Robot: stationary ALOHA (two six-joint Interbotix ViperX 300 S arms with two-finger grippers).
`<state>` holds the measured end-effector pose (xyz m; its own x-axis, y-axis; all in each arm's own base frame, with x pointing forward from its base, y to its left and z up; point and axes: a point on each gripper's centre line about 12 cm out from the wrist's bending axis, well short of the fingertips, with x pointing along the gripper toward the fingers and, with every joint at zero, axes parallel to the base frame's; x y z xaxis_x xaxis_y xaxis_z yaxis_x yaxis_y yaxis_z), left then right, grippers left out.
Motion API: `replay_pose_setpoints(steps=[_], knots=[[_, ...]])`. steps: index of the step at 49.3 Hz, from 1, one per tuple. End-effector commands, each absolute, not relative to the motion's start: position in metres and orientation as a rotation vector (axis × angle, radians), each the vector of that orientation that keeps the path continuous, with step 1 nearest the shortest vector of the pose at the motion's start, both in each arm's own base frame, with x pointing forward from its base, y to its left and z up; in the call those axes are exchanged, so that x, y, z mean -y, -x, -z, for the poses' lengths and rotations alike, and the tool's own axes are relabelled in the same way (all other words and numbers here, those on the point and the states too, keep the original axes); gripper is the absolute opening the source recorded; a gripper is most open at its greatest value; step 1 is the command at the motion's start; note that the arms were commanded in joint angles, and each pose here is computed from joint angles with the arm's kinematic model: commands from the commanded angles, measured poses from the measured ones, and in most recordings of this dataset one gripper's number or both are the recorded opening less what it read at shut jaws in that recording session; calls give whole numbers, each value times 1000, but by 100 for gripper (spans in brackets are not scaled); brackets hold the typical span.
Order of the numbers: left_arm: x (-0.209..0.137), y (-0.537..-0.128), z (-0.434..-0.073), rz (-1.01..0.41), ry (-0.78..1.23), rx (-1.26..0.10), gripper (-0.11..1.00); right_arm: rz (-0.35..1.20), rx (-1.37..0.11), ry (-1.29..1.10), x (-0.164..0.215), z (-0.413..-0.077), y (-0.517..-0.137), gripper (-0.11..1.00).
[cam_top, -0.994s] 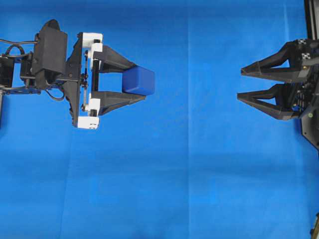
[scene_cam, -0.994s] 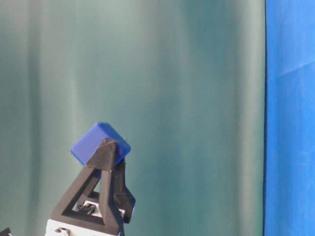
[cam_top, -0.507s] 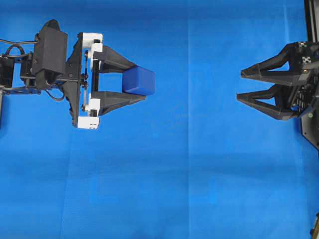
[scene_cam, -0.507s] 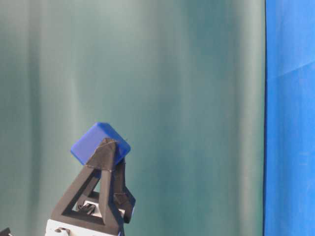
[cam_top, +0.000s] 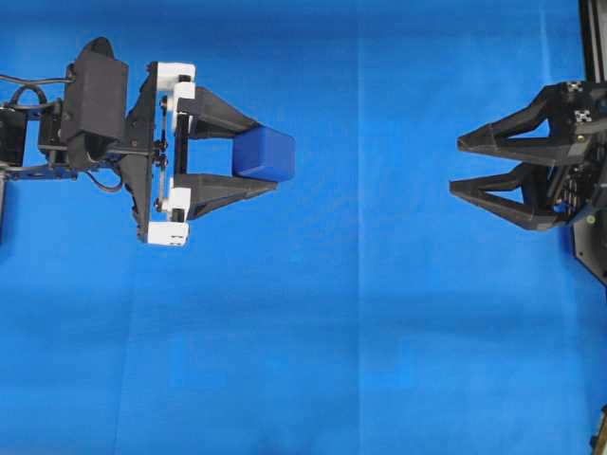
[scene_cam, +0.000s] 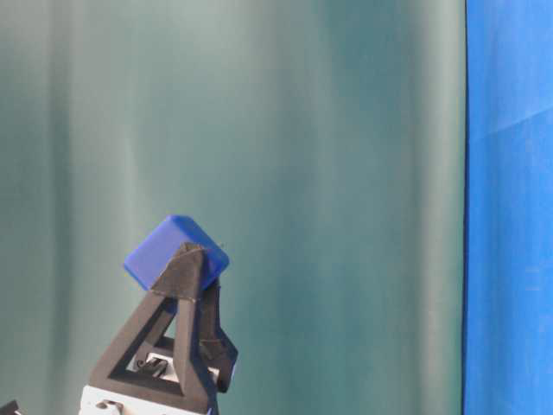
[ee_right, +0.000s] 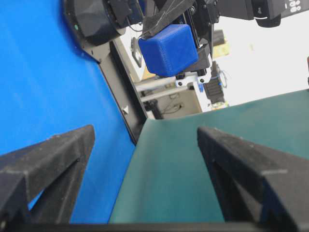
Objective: Handover the blue block to the right arm after grasping it with the left arm, then place it in the designated position.
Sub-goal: 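Move the open right gripper toward the cube held by the left gripper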
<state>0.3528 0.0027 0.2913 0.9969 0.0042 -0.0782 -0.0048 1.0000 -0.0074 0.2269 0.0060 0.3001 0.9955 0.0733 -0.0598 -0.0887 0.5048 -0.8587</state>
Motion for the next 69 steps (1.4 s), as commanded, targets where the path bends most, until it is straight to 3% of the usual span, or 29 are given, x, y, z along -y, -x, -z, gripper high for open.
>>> replay_pose_setpoints(steps=[1,38,69], knots=[[-3,-351,-303,-4,7,-38,46,-91,13,1035,-7,-310,-229,96],[-3,-351,-303,-5,9,-38,46,-103,46,1043,-10,-314,-238,96],[-2,-351,-303,-3,9,-38,46,-186,5,1177,-13,-328,-334,96]])
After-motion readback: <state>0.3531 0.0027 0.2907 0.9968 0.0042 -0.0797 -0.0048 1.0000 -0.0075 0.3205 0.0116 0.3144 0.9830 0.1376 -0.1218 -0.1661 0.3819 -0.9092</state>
